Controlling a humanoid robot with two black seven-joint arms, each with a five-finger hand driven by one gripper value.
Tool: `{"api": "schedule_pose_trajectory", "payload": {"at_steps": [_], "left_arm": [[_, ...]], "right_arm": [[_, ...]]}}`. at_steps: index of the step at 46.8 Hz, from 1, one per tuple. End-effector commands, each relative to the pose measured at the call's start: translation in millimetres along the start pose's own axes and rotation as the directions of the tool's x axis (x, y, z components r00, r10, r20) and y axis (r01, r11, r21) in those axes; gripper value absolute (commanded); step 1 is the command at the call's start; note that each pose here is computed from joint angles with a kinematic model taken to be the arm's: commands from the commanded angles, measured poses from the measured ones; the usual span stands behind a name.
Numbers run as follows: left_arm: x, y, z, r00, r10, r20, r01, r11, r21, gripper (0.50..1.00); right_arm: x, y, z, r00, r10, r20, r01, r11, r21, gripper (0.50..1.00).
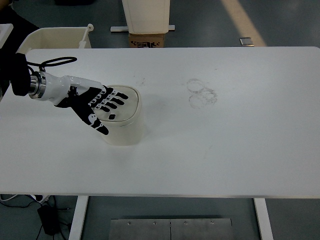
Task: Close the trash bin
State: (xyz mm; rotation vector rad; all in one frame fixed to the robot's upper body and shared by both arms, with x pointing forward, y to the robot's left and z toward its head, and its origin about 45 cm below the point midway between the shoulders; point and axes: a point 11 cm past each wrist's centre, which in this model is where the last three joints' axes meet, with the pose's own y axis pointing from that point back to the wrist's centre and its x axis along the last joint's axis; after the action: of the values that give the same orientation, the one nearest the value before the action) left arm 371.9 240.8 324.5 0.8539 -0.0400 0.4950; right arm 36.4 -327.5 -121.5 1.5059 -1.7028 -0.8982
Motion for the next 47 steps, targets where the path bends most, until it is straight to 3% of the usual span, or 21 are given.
{"api": "schedule_pose_trajectory", "payload": {"at_steps": [1, 17, 30, 41, 47], "left_arm": [[1.4, 1.0, 2.3, 1.0, 0.004, 0.003, -0.004, 1.0, -0.004, 1.0], [6.6, 7.6, 6.8, 1.0, 0.023, 0.006, -0.023, 1.0, -0.018, 1.0], [24.1, 17.8, 27.9, 0.997, 0.08, 0.015, -0.078, 0.994, -0.077, 1.0], [65.2, 37.3, 58.2, 0.979, 0.203, -0.01, -0.201, 0.962, -0.182, 1.0], [87.5, 48.7, 75.8, 0.963, 0.261, -0.07, -0.27, 0.924, -0.269, 1.0]], "right_arm": [[0.0, 0.0, 0.0, 1.0, 0.0, 0.0, 0.0, 1.0, 0.0, 0.991], [0.0, 0.0, 0.0, 1.0, 0.0, 0.0, 0.0, 1.0, 0.0, 0.991], [0.1, 0.0, 0.0, 1.0, 0.001, 0.001, -0.001, 1.0, 0.0, 0.991], [0.5, 0.0, 0.1, 1.0, 0.001, -0.001, -0.001, 1.0, 0.0, 0.991], [0.5, 0.0, 0.1, 1.0, 0.001, -0.001, -0.001, 1.0, 0.0, 0.991]]}}
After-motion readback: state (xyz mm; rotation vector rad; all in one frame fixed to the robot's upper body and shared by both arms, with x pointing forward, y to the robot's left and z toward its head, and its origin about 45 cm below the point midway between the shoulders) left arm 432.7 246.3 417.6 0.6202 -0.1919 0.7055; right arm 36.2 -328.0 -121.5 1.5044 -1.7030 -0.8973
